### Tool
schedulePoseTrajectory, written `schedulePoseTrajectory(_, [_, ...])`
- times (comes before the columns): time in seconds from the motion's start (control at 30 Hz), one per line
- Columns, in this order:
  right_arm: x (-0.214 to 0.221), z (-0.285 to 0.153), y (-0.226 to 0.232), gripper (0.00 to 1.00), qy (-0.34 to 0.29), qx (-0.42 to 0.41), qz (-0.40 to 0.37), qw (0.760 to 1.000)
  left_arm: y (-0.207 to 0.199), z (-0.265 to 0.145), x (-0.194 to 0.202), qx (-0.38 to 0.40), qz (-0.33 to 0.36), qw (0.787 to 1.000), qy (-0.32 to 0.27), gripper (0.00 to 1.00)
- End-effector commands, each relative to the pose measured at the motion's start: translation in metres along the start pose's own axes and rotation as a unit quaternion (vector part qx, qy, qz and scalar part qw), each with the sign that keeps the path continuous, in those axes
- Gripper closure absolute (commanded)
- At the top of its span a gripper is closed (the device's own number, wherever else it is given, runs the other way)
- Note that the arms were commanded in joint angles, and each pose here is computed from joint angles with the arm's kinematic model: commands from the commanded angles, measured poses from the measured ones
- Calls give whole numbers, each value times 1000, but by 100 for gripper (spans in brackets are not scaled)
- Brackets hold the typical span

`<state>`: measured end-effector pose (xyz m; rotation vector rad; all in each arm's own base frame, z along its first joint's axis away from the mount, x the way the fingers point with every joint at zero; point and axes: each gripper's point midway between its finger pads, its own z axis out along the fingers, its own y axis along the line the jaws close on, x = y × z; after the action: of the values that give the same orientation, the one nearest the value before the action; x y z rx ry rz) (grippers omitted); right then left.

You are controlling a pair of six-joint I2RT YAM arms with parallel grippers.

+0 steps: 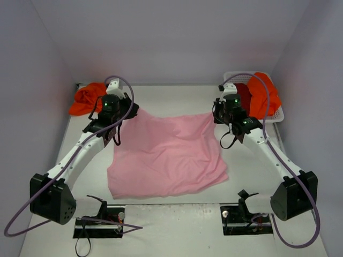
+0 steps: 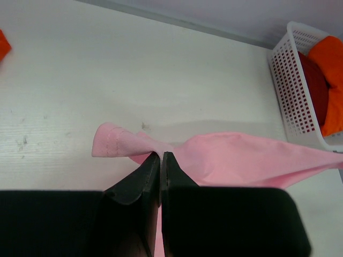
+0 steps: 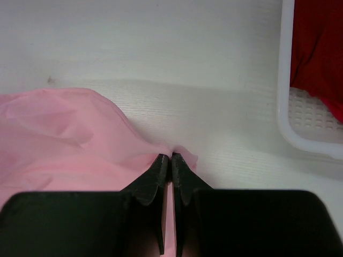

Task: Fold and stack the t-shirts
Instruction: Fold the tshirt

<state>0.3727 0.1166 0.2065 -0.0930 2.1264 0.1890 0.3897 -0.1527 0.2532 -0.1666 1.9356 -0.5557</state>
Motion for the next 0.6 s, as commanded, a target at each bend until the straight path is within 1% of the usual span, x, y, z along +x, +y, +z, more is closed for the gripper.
schedulePoseTrajectory(0.0, [-39, 5, -5, 100, -61, 19, 4, 998, -23, 6, -59, 29, 6, 996, -85, 100])
schedulePoseTrajectory(0.03, [-45, 7, -4, 100, -75, 18, 5, 997, -20, 15, -54, 24, 9, 997, -78, 100])
schedulePoseTrajectory(0.27, [-38, 35, -10, 100, -67, 39, -3, 997, 6, 55, -47, 8, -7, 997, -71, 100])
schedulePoseTrajectory(0.33, [-42, 45, -11, 100, -68, 44, -9, 997, 16, 72, -40, 0, -8, 998, -60, 100])
schedulePoseTrajectory(0.43, [-41, 58, -14, 100, -62, 53, -12, 997, 16, 81, -46, 2, -6, 998, -65, 100])
schedulePoseTrajectory(0.47, [-48, 60, -13, 100, -68, 52, -11, 996, 20, 87, -44, -2, -3, 998, -62, 100])
schedulePoseTrajectory(0.53, [-48, 69, -15, 100, -65, 53, -12, 996, 21, 92, -53, -4, -1, 998, -69, 100])
schedulePoseTrajectory(0.57, [-56, 71, -15, 100, -72, 53, -11, 996, 27, 97, -53, -9, -2, 998, -68, 100])
